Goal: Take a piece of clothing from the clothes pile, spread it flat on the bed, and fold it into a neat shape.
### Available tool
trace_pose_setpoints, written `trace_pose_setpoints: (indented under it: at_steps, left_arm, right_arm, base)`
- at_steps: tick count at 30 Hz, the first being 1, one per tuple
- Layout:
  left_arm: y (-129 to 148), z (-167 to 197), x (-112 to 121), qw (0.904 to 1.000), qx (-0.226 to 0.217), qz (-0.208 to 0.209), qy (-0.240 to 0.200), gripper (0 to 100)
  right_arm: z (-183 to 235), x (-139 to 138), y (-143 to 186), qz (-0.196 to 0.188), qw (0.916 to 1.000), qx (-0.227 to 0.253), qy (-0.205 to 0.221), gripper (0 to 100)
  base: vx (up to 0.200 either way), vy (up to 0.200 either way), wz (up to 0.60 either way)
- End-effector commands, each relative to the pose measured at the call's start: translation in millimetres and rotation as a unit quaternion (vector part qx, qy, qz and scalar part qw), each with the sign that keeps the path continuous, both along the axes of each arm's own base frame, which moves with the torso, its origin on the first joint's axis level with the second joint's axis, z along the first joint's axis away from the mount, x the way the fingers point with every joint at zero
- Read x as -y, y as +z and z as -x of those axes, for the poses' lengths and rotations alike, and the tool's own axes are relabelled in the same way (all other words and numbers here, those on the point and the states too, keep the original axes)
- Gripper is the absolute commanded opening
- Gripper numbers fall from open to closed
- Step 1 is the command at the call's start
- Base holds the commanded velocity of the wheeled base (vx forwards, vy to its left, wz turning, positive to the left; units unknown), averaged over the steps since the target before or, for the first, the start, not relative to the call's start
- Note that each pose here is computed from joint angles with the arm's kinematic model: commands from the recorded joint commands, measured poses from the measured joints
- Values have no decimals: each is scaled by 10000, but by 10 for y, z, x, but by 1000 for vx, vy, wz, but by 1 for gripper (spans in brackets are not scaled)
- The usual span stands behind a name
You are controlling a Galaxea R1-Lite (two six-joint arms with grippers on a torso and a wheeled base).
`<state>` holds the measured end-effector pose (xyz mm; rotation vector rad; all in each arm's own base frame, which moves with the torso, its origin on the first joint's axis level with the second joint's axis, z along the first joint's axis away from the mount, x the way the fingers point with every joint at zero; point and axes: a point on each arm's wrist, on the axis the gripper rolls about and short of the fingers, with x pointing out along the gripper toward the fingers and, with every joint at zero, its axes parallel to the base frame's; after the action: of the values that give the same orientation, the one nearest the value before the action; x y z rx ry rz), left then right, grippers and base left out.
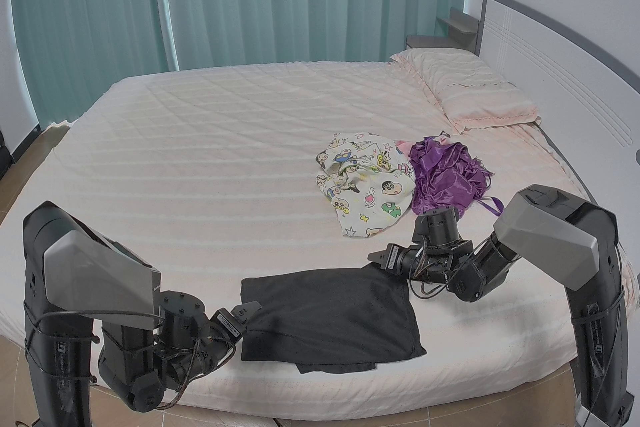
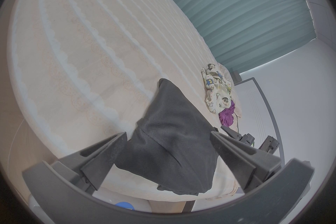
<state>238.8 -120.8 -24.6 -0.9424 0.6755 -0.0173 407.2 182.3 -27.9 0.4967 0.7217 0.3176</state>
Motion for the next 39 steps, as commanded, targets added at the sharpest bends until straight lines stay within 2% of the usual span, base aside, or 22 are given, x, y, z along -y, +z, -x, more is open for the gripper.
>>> trace_pose_setpoints:
  at_steps: [1, 6, 16, 25, 26, 30, 34, 36, 39]
  left_arm:
    - [10, -8, 4, 10000, 66, 35, 1, 100]
    - [11, -11, 6, 10000, 74, 35, 8, 100]
    - [7, -16, 3, 10000, 74, 35, 16, 100]
    - [-4, -19, 5, 10000, 61, 28, 16, 100]
    - [-4, -19, 5, 10000, 61, 28, 16, 100]
    - [-3, -22, 7, 10000, 66, 35, 9, 100]
    - [8, -19, 5, 10000, 79, 42, 9, 100]
    - [29, -24, 1, 9999, 125, 36, 45, 100]
    - [111, -34, -17, 9996, 273, 52, 53, 100]
  right_arm:
    - [-4, -19, -25, 74, 9999, -106, 9, 0]
    - [3, -13, -19, 202, 9996, -191, 11, 0]
    - [-76, 108, 104, 235, 9990, 110, -368, 0]
    - [-49, 120, 65, 285, 9989, 15, -361, 0]
    - [-49, 120, 65, 280, 9989, 12, -365, 100]
    - [-53, 133, 64, 287, 9988, 7, -387, 100]
    - [-104, 259, 125, 304, 9973, 106, -662, 100]
    - [-86, 373, 267, 327, 9952, 208, -895, 100]
    - [28, 497, 453, 298, 9941, 232, -1018, 100]
  base:
    - [0, 0, 0]
    - [0, 0, 0]
    - [0, 0, 0]
    - [0, 0, 0]
    - [0, 0, 0]
    - [0, 0, 0]
    - [0, 0, 0]
    - [0, 0, 0]
    - [0, 0, 0]
